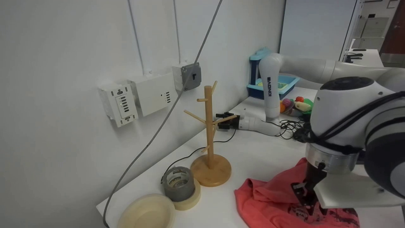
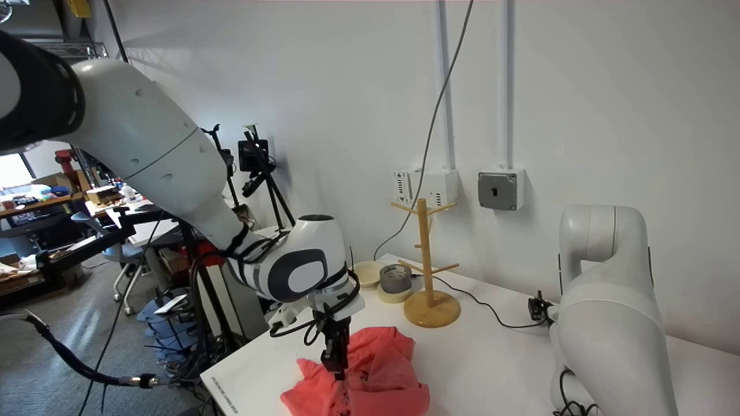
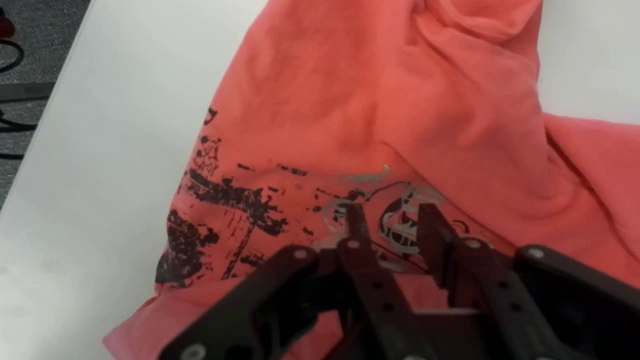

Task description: Fold the sweatshirt on the table then unfold it

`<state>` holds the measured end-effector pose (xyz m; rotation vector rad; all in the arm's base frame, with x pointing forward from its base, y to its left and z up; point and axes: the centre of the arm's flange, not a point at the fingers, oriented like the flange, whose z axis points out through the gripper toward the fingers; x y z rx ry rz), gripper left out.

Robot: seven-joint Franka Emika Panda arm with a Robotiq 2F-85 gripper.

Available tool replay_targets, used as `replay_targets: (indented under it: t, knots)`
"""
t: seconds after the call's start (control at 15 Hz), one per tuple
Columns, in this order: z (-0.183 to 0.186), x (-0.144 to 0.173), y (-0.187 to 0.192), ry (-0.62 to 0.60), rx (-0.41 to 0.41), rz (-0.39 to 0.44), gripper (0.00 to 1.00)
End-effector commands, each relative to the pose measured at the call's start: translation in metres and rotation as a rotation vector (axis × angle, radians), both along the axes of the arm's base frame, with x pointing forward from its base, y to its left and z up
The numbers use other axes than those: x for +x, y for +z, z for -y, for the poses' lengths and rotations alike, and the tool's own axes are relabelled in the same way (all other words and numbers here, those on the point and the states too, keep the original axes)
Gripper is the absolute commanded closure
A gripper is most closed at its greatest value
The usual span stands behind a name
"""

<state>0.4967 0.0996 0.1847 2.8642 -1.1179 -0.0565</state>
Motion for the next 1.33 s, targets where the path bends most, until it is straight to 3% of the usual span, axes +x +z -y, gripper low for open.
replay_targets:
  t: [0.0,0.27,0.33,0.6,0.93,1.27]
  knots:
    - [-0.002,0.008,0.002,0.054,0.007,-0.003,0.35]
    - [-0.016,0.023,-0.004,0.108,0.042,0.084,0.05]
    - [-0.021,0.027,-0.005,0.131,0.054,0.113,0.01]
    - [-0.046,0.043,-0.011,0.179,0.093,0.213,0.00]
    - [-0.053,0.073,-0.025,0.069,0.085,0.336,0.00]
    - [-0.042,0.098,-0.038,-0.056,0.028,0.374,0.00]
